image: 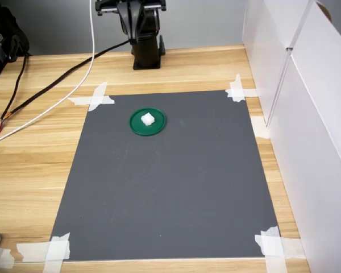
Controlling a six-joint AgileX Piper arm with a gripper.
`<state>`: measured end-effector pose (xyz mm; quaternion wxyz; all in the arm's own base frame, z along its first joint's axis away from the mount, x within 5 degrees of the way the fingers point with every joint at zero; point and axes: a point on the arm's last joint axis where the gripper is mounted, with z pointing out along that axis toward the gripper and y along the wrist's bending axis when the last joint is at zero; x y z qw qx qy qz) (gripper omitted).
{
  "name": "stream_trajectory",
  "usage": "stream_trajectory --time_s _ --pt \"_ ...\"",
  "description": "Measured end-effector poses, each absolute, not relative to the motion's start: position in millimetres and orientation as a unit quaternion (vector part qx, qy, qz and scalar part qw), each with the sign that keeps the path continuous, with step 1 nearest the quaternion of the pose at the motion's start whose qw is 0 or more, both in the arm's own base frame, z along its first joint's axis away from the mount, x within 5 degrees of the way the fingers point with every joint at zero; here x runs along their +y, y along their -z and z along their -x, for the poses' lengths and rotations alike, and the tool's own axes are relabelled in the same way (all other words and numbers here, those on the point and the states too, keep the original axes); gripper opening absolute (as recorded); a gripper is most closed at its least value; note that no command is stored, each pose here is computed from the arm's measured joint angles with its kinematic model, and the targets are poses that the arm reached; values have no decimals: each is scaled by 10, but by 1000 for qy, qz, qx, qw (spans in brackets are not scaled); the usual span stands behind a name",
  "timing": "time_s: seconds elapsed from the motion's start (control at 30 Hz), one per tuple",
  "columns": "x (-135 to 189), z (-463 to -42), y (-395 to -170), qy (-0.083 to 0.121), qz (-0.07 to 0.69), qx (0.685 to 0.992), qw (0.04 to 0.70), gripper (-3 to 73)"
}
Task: Grasp a white terminal and put it in the green lid.
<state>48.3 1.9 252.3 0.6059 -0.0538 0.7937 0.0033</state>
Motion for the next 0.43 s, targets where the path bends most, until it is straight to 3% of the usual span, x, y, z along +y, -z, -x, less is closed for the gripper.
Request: stream_trajectory --time_s 0.17,0.43 --pt "-5 -438 -2380 15 61 790 610 -20" --pt "-2 -466 -2168 17 64 803 593 -21"
